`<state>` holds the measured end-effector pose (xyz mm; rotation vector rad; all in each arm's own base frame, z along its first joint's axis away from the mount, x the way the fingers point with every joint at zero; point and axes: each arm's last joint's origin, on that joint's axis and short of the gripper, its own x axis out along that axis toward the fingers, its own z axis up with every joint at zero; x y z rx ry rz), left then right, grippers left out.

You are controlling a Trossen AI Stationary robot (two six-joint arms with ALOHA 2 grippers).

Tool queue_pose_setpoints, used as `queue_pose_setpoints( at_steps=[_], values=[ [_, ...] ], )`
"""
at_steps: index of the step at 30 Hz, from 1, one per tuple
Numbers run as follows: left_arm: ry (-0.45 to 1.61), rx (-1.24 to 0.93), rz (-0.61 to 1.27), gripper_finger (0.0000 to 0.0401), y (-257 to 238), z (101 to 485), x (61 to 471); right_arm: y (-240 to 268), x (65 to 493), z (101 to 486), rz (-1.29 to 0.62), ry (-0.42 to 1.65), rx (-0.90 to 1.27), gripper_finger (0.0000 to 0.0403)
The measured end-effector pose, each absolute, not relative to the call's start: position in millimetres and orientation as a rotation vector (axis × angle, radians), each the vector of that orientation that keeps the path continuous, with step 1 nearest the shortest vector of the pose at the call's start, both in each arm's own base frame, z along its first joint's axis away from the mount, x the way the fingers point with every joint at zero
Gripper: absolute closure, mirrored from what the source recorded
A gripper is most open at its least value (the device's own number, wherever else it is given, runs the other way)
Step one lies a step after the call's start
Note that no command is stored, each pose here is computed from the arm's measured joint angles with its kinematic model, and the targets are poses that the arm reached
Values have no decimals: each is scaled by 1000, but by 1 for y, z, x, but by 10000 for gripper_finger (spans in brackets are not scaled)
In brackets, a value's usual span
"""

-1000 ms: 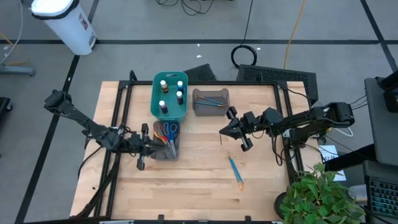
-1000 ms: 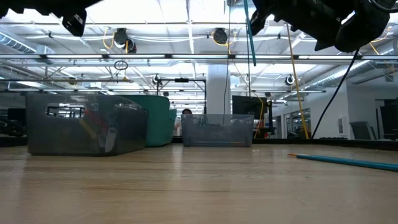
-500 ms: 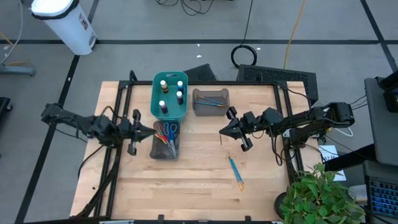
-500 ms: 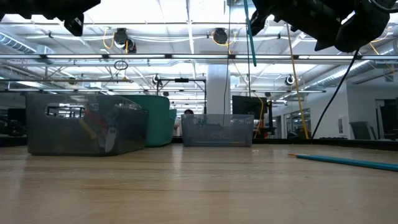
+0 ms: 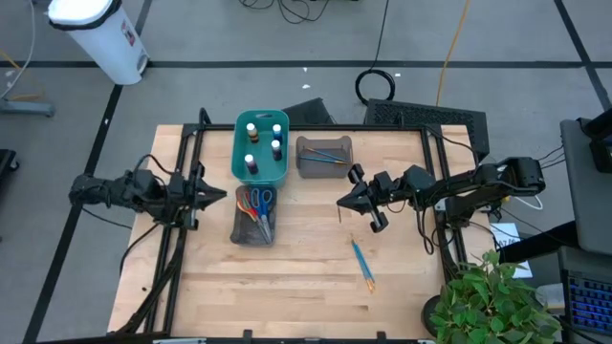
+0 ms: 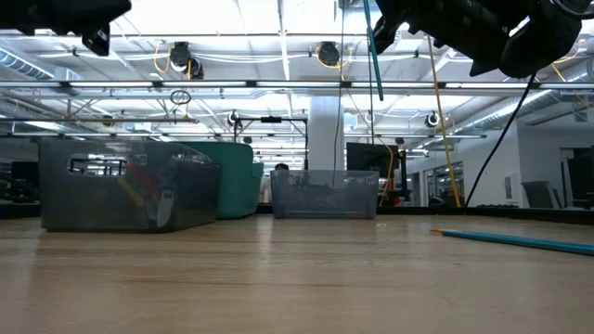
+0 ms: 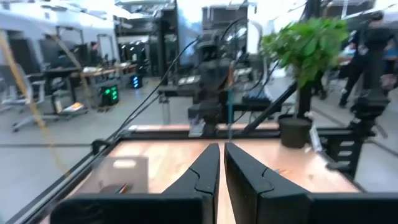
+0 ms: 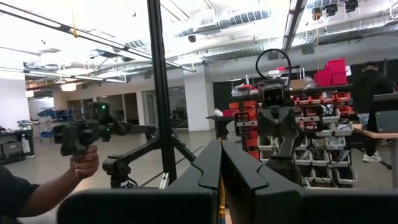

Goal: Pick & Place Paint Supplies
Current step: Put the blue paintbrush into the top black bin

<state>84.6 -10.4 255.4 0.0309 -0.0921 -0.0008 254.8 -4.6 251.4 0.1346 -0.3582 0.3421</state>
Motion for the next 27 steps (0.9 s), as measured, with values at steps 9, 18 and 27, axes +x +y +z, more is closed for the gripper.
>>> queue_pose_setpoints(
  at_steps=[9,18,27],
  values=[
    [-108,3,25,368,-4,248,66,-5,255,251,341,-358,134,403],
    [-109,6,6,368,-5,234,75,-5,255,251,340,-357,135,403],
    [-104,-47,-21,368,-6,192,92,-5,255,251,339,-357,133,403]
  ],
)
